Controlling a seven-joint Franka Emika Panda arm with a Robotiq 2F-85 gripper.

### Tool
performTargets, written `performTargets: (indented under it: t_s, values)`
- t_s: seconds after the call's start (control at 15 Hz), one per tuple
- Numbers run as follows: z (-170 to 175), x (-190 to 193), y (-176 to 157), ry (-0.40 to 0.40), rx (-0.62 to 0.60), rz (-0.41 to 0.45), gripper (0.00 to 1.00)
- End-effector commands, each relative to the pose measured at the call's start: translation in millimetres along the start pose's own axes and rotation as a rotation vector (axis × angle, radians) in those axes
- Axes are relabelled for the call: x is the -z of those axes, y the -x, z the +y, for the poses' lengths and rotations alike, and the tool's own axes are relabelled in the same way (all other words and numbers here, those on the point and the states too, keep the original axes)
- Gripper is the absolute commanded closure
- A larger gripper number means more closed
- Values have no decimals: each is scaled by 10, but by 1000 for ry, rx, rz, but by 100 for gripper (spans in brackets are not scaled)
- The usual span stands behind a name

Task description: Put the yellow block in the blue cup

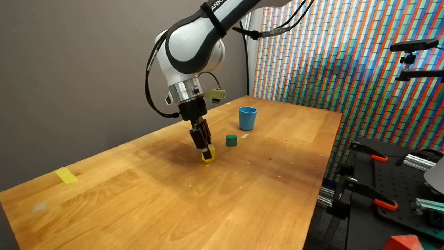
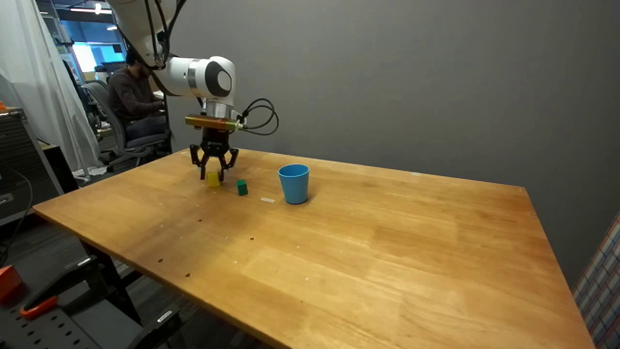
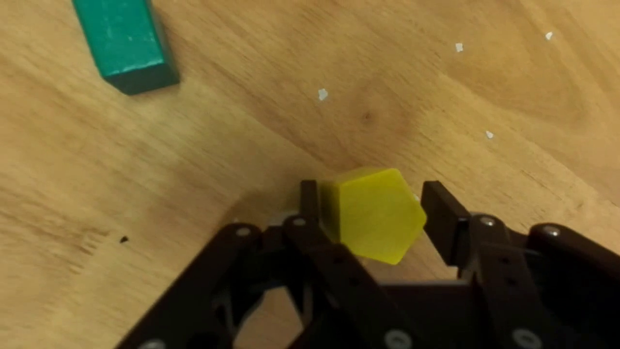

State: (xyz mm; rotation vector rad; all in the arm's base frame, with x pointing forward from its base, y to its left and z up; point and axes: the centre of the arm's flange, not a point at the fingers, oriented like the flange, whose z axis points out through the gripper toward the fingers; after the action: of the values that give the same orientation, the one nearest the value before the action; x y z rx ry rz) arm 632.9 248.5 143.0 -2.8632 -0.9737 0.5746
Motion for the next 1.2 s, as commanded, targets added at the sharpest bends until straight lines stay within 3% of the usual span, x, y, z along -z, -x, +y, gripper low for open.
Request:
performTargets:
  t_s: [0.0,0.07,0.33,0.6,0.93,1.13]
  values:
    - [166,202,273,57,-79,37,73]
    - [256,329,375,71,-109,62,81]
    - [809,996,823,136,-291,182,81]
    - [1474,1558,1528,145,-517,238,81]
    - [2101,1374,1971,109,-723,200,81]
    - [2232,1109,1932,67,-754,167,81]
